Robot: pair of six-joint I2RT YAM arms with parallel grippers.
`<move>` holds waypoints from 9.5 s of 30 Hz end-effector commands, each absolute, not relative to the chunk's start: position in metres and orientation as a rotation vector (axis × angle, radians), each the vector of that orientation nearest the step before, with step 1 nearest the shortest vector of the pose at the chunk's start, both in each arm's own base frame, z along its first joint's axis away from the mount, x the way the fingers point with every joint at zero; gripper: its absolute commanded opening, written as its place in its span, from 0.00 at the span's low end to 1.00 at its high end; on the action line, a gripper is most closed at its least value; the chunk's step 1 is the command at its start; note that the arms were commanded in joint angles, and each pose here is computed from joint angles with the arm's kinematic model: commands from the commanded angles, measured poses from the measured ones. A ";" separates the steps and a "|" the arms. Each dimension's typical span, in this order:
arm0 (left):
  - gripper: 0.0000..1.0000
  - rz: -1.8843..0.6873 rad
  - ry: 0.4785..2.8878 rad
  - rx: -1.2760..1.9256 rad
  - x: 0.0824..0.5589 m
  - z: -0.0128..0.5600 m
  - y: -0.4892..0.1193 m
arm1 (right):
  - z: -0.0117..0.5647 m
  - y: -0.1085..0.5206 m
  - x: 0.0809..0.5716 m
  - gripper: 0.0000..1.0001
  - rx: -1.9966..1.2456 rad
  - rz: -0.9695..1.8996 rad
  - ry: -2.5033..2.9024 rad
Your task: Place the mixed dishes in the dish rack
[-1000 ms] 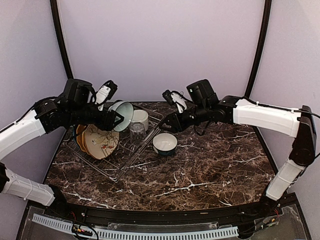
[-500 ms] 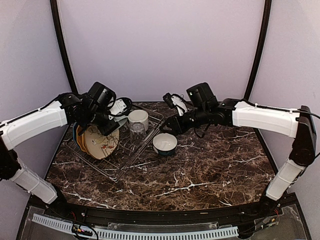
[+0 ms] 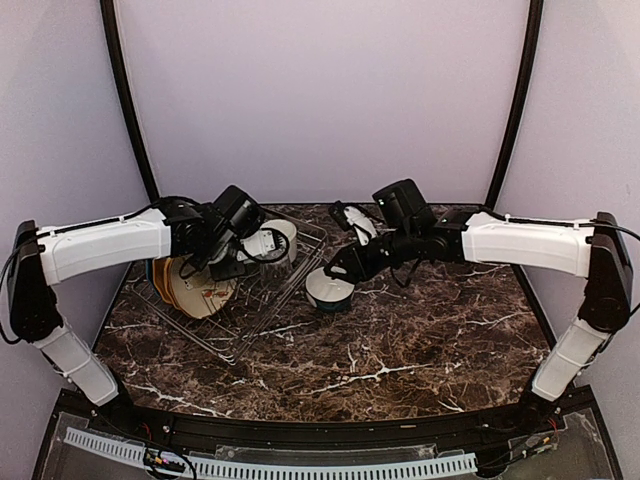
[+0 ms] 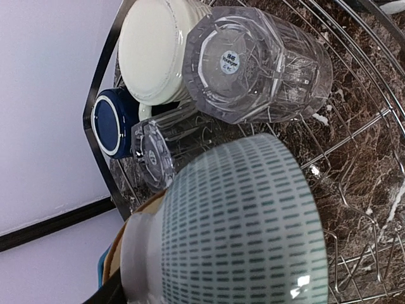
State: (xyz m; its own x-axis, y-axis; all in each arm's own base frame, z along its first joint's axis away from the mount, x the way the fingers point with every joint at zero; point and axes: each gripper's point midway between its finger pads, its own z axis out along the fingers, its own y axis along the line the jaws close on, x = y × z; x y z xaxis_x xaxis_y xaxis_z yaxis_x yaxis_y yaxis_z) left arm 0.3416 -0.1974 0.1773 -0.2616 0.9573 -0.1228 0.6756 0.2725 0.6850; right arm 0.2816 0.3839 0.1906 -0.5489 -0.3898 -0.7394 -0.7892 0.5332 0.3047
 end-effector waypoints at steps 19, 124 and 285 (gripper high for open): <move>0.04 1.008 1.777 1.795 0.367 0.131 -0.213 | 0.193 0.368 0.290 0.47 -0.902 0.843 2.131; 0.99 -0.092 0.929 1.933 0.175 0.237 -0.331 | 0.184 0.439 0.200 0.00 -1.267 1.788 2.283; 0.99 0.138 1.976 2.070 0.257 0.158 -0.185 | 0.149 0.387 0.204 0.38 -1.104 1.839 2.171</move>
